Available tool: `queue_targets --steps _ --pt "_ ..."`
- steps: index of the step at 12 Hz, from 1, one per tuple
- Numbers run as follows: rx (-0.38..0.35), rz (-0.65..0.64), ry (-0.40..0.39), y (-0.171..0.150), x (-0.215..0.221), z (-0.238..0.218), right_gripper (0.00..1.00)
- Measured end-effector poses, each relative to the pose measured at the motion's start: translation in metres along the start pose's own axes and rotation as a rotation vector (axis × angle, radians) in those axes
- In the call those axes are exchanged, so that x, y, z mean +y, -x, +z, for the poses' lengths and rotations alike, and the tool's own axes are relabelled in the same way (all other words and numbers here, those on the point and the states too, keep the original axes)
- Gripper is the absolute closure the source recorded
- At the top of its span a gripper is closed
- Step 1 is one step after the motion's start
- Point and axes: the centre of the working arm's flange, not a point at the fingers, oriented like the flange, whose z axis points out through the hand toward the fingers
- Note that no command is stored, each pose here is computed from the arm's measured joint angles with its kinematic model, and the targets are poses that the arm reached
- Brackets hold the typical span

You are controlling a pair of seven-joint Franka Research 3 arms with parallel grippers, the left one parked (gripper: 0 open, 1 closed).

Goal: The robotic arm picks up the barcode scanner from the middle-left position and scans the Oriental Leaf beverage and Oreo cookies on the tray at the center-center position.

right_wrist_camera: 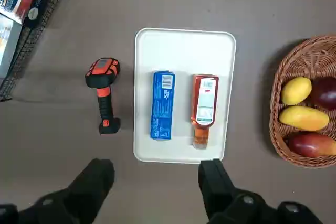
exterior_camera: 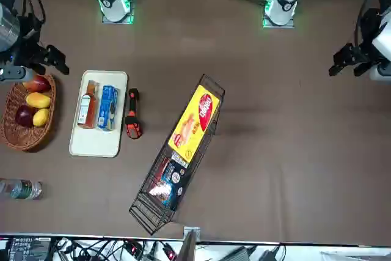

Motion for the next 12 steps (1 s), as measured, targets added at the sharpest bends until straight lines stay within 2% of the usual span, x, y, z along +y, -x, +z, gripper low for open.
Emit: queue_targets --steps 6,12 --pt "-0.008 -0.008 0.001 -0.002 -0.005 0.004 0.0" --pt "-0.09 -0.048 0.01 -0.025 -0.036 0.061 0.0"
